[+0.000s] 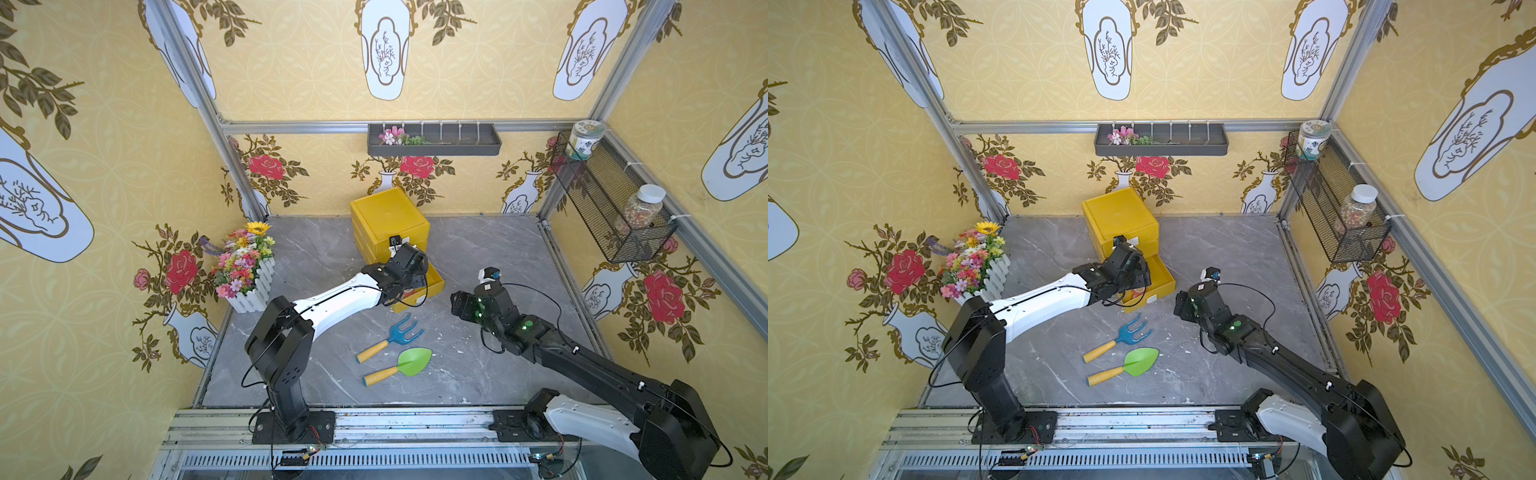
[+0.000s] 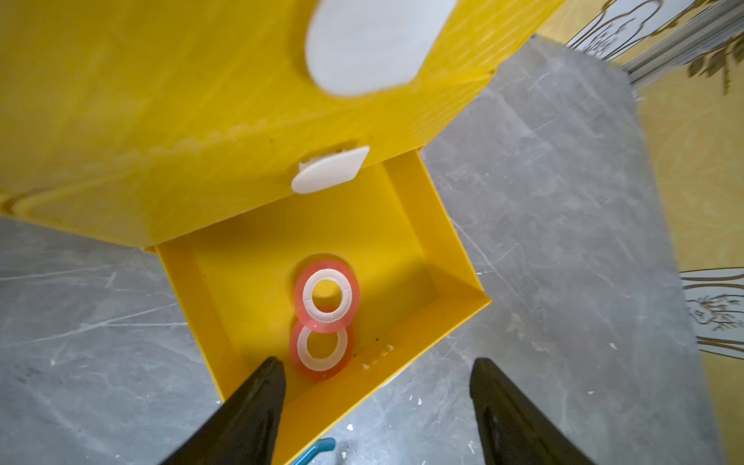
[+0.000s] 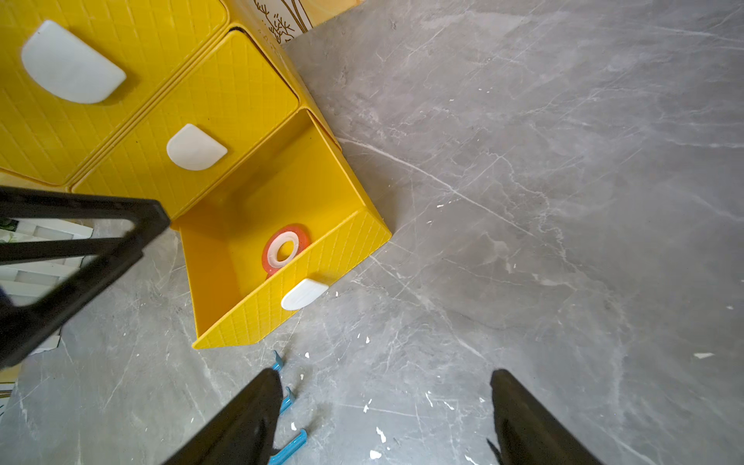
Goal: Place the transparent tape into the drawer according to color
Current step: Place the tape in the drawer, then close the drawer in the storage box.
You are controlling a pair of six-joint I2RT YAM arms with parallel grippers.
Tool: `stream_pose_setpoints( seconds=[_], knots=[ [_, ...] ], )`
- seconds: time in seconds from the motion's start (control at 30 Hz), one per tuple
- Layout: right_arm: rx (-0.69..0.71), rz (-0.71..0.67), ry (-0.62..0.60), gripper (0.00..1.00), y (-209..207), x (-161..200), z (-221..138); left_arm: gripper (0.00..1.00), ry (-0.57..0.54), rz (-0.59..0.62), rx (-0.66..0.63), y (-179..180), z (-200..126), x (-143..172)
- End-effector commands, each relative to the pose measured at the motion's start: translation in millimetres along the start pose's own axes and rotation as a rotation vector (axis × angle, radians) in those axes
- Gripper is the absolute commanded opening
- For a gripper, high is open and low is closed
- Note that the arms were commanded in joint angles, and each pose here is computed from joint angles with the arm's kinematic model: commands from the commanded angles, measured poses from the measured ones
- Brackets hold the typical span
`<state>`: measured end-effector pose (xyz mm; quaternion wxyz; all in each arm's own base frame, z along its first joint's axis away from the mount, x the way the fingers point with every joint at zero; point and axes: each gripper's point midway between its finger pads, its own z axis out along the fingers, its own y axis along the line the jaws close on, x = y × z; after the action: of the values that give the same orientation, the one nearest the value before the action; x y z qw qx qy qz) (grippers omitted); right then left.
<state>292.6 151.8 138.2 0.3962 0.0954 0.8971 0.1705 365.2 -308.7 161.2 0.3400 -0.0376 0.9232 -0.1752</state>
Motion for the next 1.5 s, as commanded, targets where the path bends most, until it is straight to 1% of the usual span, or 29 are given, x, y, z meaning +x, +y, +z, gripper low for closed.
stream_pose_setpoints(
  seconds=[0.0, 0.1, 0.2, 0.37, 0.43, 0.53, 0.63, 0.77, 0.87, 1.0, 1.07, 1.2, 1.47],
  knots=[
    [0.003, -0.001, -0.013, 0.84, 1, -5, -2, 0.78, -0.015, 0.021, 0.046, -8, -18, -12],
    [0.003, -0.005, -0.008, 0.84, 2, -4, -1, 0.77, -0.038, -0.004, 0.100, -10, -37, -30],
    [0.002, -0.006, -0.004, 0.84, 2, -4, 0, 0.77, -0.057, -0.050, 0.140, -4, -52, -52],
    [0.003, -0.007, 0.000, 0.84, 2, -3, 1, 0.76, -0.160, -0.100, 0.135, 18, -83, -98],
    [0.001, -0.007, 0.002, 0.84, 3, -2, 1, 0.74, -0.201, -0.134, 0.124, 32, -92, -116],
    [0.000, -0.006, 0.002, 0.84, 3, -3, 2, 0.70, -0.237, -0.203, 0.114, 58, -96, -139],
    [-0.003, -0.007, 0.009, 0.84, 4, -2, 3, 0.68, -0.252, -0.221, 0.072, 82, -86, -156],
    [-0.012, -0.010, 0.019, 0.84, 6, 1, 4, 0.66, -0.222, -0.203, 0.044, 92, -62, -160],
    [-0.029, -0.011, 0.031, 0.83, 9, 3, 7, 0.64, -0.190, -0.189, 0.031, 96, -44, -156],
    [-0.044, -0.014, 0.056, 0.81, 14, 8, 13, 0.57, -0.162, -0.178, -0.008, 104, -28, -148],
    [-0.053, -0.016, 0.064, 0.80, 17, 9, 17, 0.57, -0.155, -0.175, -0.032, 109, -23, -145],
    [-0.076, -0.019, 0.079, 0.79, 25, 11, 26, 0.57, -0.147, -0.168, -0.039, 112, -16, -142],
    [-0.106, -0.021, 0.107, 0.76, 41, 15, 57, 0.53, -0.127, -0.160, -0.043, 115, -7, -136]
  ],
)
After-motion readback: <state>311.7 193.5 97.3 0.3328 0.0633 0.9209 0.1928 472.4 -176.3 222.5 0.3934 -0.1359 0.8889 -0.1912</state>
